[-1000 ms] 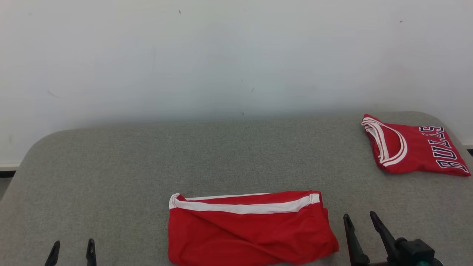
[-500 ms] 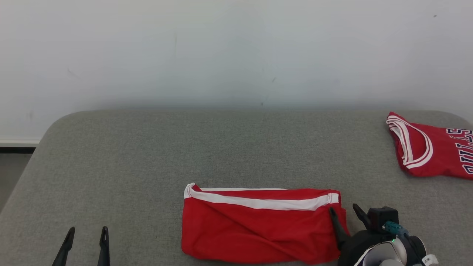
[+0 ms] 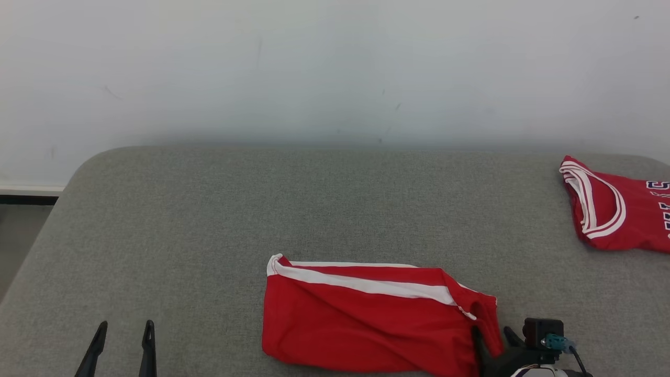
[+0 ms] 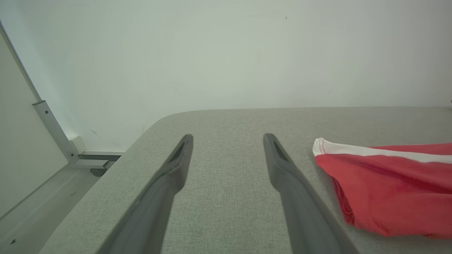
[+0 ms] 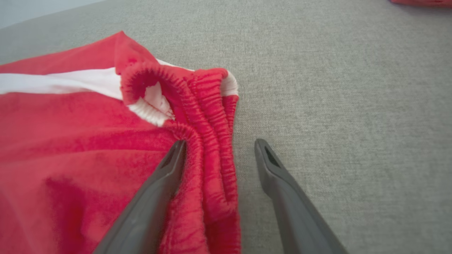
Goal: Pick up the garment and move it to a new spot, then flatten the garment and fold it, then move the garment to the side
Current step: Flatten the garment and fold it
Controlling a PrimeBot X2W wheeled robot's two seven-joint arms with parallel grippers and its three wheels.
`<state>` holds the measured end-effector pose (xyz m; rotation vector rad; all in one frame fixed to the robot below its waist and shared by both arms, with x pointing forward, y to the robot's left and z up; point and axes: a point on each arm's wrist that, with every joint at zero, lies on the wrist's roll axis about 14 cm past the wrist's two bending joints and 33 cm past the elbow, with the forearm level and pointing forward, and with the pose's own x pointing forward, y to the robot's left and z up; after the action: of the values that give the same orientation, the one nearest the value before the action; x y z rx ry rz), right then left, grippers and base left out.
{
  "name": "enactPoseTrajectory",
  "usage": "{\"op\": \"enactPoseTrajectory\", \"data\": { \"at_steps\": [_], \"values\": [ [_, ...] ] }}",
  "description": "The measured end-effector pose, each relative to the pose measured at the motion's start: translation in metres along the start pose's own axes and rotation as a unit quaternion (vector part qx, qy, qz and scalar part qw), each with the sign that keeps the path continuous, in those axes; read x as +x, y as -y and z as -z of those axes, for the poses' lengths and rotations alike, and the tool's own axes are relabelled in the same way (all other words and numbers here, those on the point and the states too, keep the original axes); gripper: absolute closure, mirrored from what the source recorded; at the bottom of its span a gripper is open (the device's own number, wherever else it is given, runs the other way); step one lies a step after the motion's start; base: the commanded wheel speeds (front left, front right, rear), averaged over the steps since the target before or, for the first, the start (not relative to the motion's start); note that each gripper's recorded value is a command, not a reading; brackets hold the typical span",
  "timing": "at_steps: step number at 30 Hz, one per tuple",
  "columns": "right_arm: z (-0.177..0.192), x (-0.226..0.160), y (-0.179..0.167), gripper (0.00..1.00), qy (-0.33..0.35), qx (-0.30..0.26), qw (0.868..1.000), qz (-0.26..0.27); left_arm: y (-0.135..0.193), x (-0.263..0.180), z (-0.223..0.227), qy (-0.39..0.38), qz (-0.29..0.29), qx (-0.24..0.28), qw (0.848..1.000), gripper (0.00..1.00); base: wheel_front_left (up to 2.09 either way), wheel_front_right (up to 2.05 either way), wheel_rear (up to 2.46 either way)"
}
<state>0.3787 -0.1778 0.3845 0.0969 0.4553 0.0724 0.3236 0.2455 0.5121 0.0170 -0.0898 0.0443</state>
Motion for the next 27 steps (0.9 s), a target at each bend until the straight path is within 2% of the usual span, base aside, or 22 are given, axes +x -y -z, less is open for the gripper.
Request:
{"op": "enactPoseTrajectory", "data": {
  "at_steps": [1, 2, 3, 4, 7, 10, 16, 20, 23, 27],
  "values": [
    [0.000, 0.001, -0.002, 0.00, -0.001, 0.003, 1.000, -0.002, 0.001, 0.001, 0.000, 0.001, 0.001, 0.001, 1.000, 0.00, 0.00, 0.00, 0.00],
    [-0.001, 0.002, -0.005, 0.16, 0.000, 0.005, 1.000, -0.005, 0.001, 0.002, -0.001, 0.002, 0.002, 0.001, 1.000, 0.00, 0.00, 0.00, 0.00],
    [-0.001, 0.004, -0.007, 0.55, -0.001, 0.005, 1.000, -0.007, 0.001, 0.003, -0.002, 0.003, 0.002, 0.001, 1.000, 0.00, 0.00, 0.00, 0.00],
    [-0.001, 0.006, -0.011, 1.00, -0.005, 0.006, 1.000, -0.011, 0.002, 0.004, -0.003, 0.004, 0.004, 0.001, 1.000, 0.00, 0.00, 0.00, 0.00],
    [-0.005, 0.007, -0.008, 1.00, -0.004, 0.006, 1.000, -0.010, 0.001, 0.003, -0.002, 0.003, 0.003, 0.000, 1.000, 0.00, 0.00, 0.00, 0.00],
    [-0.012, 0.005, 0.010, 1.00, 0.004, -0.009, 1.000, 0.004, -0.001, 0.002, -0.004, 0.006, 0.001, 0.001, 1.000, 0.00, 0.00, 0.00, 0.00],
    [-0.035, -0.009, 0.083, 1.00, 0.021, -0.040, 0.997, 0.069, -0.002, 0.000, -0.005, 0.009, -0.002, 0.000, 1.000, 0.00, 0.00, 0.00, 0.00],
    [-0.048, -0.021, 0.119, 1.00, 0.028, -0.050, 0.993, 0.104, 0.003, 0.002, -0.006, 0.011, 0.003, -0.003, 1.000, 0.00, 0.00, 0.00, 0.00],
    [-0.057, -0.024, 0.125, 1.00, 0.031, -0.046, 0.993, 0.108, 0.007, 0.004, -0.006, 0.012, 0.007, -0.004, 1.000, 0.00, 0.00, 0.00, 0.00],
    [-0.063, -0.020, 0.106, 1.00, 0.027, -0.002, 0.996, 0.086, 0.014, 0.006, -0.002, 0.006, 0.017, -0.005, 1.000, 0.00, 0.00, 0.00, 0.00]
  ]
}}
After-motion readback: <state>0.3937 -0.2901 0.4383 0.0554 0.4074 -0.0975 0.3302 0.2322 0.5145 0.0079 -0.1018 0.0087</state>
